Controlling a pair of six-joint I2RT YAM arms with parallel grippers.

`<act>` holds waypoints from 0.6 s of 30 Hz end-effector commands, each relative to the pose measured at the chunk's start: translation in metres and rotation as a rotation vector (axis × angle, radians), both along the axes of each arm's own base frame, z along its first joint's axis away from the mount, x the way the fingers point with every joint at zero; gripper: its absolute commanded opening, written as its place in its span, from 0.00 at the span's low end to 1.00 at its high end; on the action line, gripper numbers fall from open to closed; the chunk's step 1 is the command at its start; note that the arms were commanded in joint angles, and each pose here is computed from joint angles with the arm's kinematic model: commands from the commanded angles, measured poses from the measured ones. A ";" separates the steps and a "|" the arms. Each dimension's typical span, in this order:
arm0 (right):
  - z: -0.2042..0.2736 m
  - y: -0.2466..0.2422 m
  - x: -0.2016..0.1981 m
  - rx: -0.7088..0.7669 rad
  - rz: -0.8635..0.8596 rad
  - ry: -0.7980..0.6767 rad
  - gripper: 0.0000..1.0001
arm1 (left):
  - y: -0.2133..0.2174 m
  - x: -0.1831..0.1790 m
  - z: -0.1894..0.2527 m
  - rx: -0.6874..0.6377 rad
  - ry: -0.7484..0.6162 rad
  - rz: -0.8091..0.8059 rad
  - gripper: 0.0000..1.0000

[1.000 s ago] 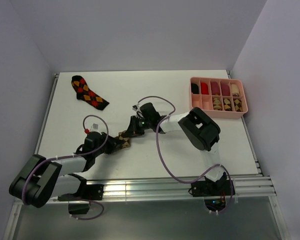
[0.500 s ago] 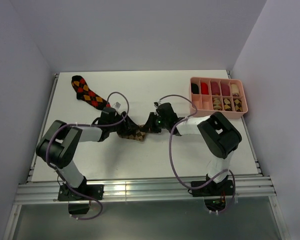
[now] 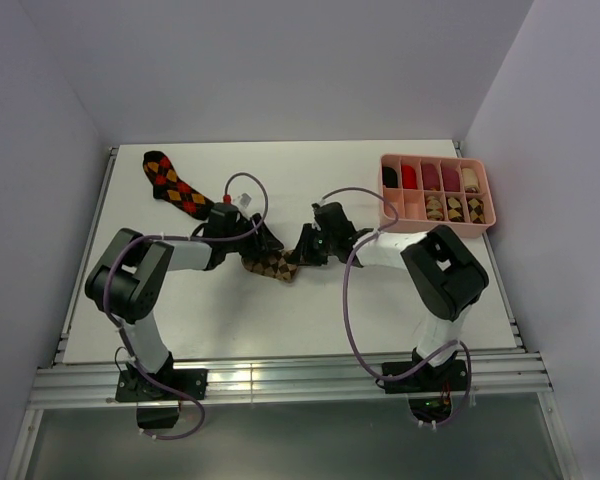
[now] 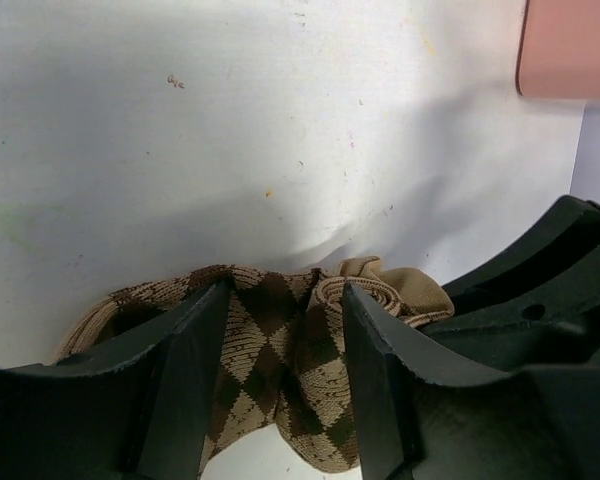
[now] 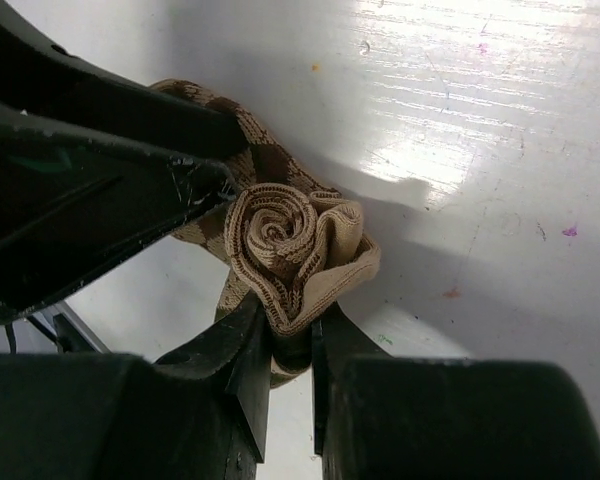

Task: Roll the socks
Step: Roll the sock at the center of the board.

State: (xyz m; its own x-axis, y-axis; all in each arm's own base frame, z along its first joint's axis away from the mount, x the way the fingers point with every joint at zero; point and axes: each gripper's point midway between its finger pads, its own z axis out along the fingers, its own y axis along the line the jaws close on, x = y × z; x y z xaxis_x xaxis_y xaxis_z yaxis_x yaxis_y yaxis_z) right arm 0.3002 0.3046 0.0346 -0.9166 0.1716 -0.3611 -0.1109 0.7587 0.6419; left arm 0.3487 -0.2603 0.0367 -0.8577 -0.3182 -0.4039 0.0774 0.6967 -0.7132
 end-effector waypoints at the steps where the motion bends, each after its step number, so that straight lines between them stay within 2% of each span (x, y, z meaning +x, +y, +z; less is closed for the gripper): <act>1: -0.031 -0.019 -0.024 -0.139 0.019 0.126 0.00 | 0.018 0.007 -0.008 0.078 -0.087 0.032 0.56; 3: -0.032 -0.020 -0.023 -0.157 0.010 0.143 0.00 | 0.022 0.007 0.012 0.084 -0.157 0.048 0.57; 7: -0.030 -0.017 -0.020 -0.166 0.003 0.168 0.00 | 0.019 -0.002 0.058 0.189 -0.352 0.060 0.65; 11: -0.031 -0.019 -0.018 -0.216 -0.008 0.207 0.00 | 0.020 -0.023 0.068 0.307 -0.418 0.115 0.69; 14: -0.028 -0.019 -0.016 -0.246 -0.003 0.220 0.00 | 0.005 -0.043 0.074 0.326 -0.447 0.079 0.70; 18: -0.028 -0.015 -0.016 -0.254 0.010 0.239 0.00 | -0.011 -0.067 0.060 0.445 -0.454 0.038 0.70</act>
